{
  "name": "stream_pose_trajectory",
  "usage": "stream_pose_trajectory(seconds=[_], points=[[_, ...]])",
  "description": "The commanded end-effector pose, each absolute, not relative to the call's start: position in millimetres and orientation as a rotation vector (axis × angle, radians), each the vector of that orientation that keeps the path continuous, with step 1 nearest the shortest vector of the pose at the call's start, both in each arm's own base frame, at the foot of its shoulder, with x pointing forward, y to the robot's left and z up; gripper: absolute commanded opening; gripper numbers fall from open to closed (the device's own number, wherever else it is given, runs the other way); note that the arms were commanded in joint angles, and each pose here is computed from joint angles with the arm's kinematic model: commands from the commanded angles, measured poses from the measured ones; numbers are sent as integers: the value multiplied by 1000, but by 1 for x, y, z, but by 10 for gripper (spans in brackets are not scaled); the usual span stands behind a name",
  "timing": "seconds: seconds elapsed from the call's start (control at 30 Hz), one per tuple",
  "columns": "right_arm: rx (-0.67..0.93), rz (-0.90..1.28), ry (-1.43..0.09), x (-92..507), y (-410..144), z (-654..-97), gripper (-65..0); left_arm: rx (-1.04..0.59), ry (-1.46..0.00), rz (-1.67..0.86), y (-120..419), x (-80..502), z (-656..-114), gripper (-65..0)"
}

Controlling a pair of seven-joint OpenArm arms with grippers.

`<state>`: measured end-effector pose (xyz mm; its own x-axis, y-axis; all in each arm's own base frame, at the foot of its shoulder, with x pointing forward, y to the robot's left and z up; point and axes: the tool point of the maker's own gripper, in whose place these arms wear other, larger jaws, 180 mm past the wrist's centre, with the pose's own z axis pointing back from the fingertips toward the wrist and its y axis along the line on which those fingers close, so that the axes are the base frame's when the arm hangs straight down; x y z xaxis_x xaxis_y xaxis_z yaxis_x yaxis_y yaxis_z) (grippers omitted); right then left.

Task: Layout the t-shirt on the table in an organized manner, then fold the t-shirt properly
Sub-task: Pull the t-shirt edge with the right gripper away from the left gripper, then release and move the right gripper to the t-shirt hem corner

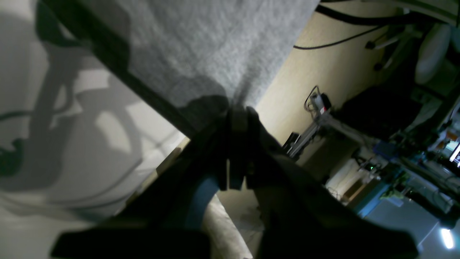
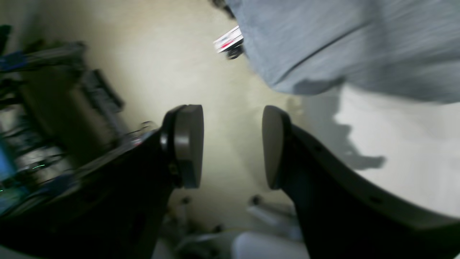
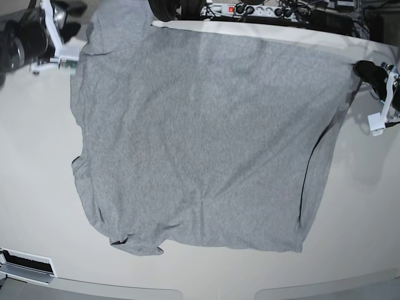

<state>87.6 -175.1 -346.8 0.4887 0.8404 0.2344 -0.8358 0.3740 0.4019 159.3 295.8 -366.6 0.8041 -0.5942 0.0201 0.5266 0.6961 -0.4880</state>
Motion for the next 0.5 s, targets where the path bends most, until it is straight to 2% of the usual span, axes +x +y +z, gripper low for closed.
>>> stream_pose_trajectory(seconds=[0.0,0.23,0.33,0.47], points=[[462,1097,-37,106,-179,-339,-357,-452,140,-641,309,164,-358,-650],[248,1072,-343,198,-175,-319,-357,-272,230,-668,351,157,-369,-650],[150,990,-490,237,-170,-312,-357,-188,279,-663,374,152,-372,-650],[103,818,-608,271,-169,-325,-357,-179,291,-605,382,149,-374,-650]])
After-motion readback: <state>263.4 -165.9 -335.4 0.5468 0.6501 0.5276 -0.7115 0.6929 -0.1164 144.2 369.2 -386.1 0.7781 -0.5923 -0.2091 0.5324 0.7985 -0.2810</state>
